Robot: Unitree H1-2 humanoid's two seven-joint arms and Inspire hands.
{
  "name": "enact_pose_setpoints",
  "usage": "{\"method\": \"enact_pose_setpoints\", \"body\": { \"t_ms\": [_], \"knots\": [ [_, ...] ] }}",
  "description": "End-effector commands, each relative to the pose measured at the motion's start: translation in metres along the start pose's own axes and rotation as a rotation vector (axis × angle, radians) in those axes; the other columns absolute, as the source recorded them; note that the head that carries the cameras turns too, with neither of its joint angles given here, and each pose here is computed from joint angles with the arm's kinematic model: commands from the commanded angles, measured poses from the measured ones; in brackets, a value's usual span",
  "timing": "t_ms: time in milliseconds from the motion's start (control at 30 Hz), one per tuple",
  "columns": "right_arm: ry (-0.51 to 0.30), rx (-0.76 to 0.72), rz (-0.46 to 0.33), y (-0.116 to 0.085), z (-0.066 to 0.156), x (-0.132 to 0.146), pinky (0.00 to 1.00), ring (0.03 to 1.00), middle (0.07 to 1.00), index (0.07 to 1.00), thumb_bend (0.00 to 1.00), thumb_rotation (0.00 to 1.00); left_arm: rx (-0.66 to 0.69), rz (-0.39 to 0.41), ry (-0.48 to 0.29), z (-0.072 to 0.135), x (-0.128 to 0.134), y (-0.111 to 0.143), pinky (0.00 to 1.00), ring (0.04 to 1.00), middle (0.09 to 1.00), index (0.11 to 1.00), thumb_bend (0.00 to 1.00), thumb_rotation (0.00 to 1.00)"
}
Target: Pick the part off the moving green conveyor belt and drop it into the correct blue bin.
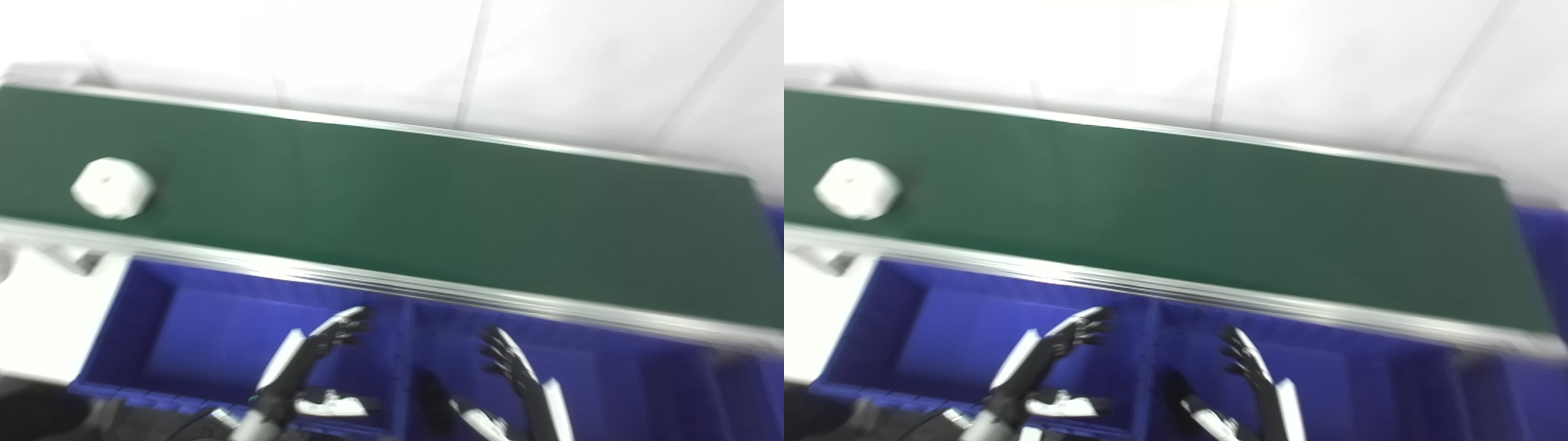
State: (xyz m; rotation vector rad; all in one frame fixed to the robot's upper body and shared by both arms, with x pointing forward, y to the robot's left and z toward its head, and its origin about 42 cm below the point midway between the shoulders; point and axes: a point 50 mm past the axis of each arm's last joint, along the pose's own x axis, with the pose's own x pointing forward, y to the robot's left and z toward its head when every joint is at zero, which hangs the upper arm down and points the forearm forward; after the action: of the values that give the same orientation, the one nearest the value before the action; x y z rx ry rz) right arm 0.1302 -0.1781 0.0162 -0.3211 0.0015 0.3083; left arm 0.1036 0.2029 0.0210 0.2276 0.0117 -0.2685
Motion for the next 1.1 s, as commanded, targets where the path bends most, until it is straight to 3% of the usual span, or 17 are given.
{"method": "enact_pose_setpoints", "body": {
  "t_ms": [0, 233, 633, 1067],
  "knots": [
    [-0.075, 0.022, -0.027, -0.004, 0.007, 0.004, 0.71, 0.822, 0.87, 0.908, 0.56, 0.49, 0.038, 0.017, -0.042, 0.002, 0.002, 0.007, 0.74, 0.825, 0.876, 0.836, 0.76, 0.42],
    [-0.066, 0.019, -0.022, -0.005, 0.001, 0.005, 0.72, 0.833, 0.872, 0.914, 0.5, 0.49, 0.099, 0.033, -0.074, 0.0, 0.004, 0.007, 0.7, 0.804, 0.859, 0.816, 0.79, 0.38],
    [-0.069, 0.005, -0.011, 0.0, -0.001, 0.007, 0.71, 0.822, 0.862, 0.907, 0.49, 0.48, 0.11, 0.055, -0.085, -0.003, 0.001, 0.009, 0.69, 0.781, 0.844, 0.805, 0.82, 0.36],
    [-0.097, 0.003, -0.025, 0.007, 0.004, 0.013, 0.68, 0.798, 0.85, 0.885, 0.57, 0.48, 0.139, 0.091, -0.115, 0.005, 0.003, 0.036, 0.73, 0.824, 0.859, 0.827, 0.8, 0.36]
  ]
}}
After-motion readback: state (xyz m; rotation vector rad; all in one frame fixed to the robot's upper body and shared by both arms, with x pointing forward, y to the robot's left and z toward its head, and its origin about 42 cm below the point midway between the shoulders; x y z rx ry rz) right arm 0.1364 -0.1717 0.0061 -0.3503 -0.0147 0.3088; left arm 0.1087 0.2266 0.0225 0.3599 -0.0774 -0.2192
